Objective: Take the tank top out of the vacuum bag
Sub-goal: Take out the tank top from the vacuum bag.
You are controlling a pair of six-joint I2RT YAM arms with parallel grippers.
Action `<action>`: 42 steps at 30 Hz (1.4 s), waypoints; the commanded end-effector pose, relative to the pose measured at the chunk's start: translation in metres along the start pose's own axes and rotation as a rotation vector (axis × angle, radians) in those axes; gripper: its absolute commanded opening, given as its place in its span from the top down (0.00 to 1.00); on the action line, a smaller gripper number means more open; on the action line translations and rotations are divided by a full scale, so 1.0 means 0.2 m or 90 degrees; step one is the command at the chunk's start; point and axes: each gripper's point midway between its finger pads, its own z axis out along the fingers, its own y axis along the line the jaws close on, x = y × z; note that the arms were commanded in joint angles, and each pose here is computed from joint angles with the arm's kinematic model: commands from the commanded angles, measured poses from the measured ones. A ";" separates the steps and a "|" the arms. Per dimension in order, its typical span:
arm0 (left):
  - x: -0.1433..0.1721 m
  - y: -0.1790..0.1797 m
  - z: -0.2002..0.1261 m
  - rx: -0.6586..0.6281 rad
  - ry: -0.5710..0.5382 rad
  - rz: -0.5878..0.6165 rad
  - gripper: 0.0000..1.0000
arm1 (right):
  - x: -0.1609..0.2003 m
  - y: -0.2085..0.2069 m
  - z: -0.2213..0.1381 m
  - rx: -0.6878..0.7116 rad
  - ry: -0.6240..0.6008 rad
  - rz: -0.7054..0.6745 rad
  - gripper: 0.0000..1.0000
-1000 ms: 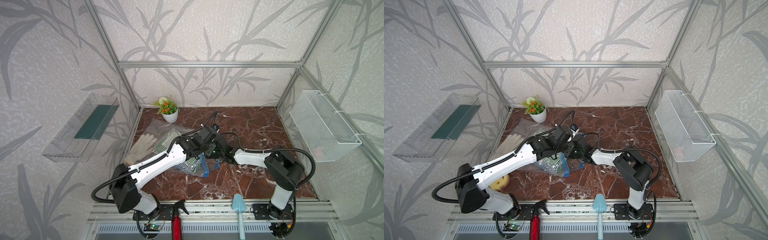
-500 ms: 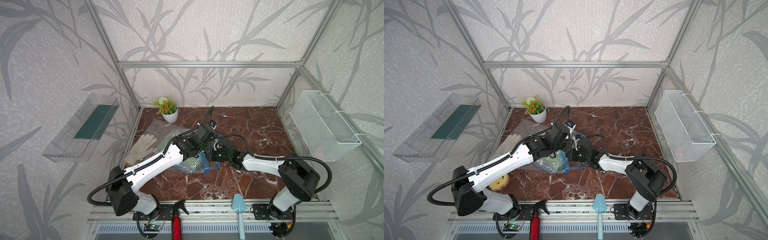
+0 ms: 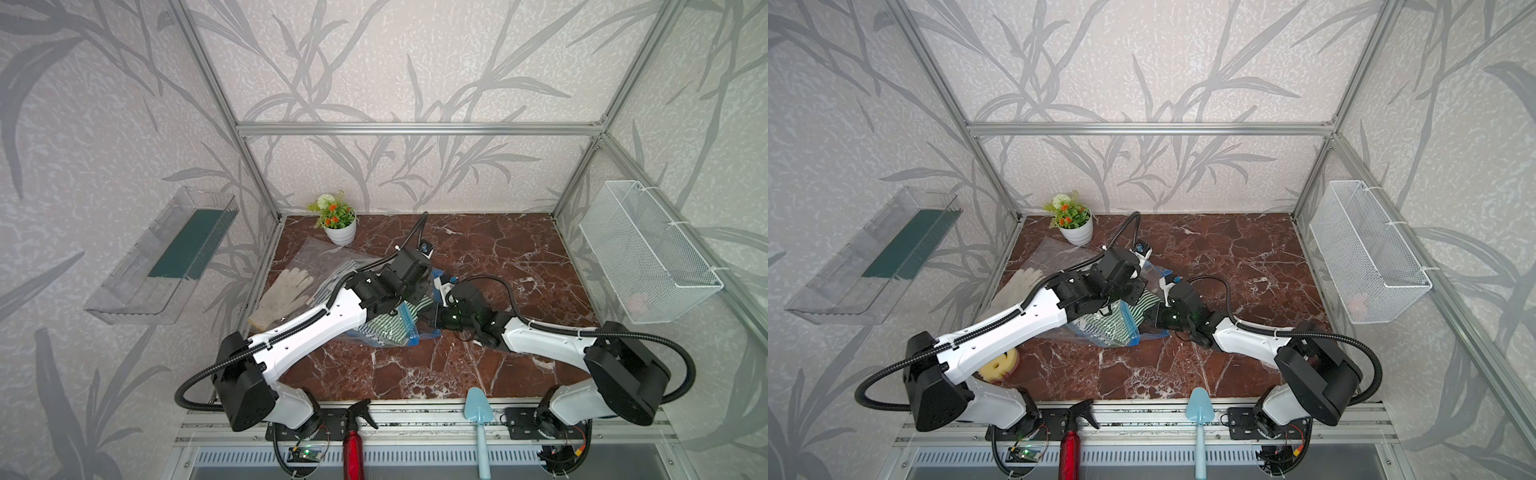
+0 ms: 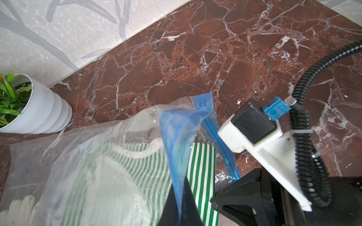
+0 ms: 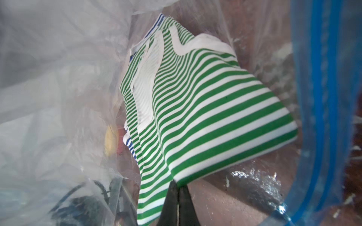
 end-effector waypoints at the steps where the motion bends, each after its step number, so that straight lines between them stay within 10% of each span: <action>1: -0.03 0.01 -0.01 -0.001 -0.009 0.003 1.00 | 0.02 -0.04 0.02 -0.013 0.000 0.021 1.00; 6: -0.03 0.01 -0.02 0.000 -0.009 0.005 1.00 | 0.03 -0.04 0.07 -0.043 0.007 0.047 1.00; 13: -0.04 0.01 -0.02 0.005 -0.010 0.002 1.00 | 0.06 -0.10 0.06 -0.021 0.007 0.061 0.63; 20: -0.03 0.00 -0.02 0.006 -0.007 0.004 1.00 | 0.07 -0.14 0.07 -0.007 0.001 0.060 0.50; 37: -0.03 0.00 -0.01 0.011 -0.002 0.004 1.00 | 0.00 -0.07 0.27 -0.067 -0.005 0.062 0.49; 42: -0.03 0.00 -0.02 0.008 -0.002 0.004 1.00 | -0.01 -0.05 0.28 -0.079 -0.004 0.062 0.81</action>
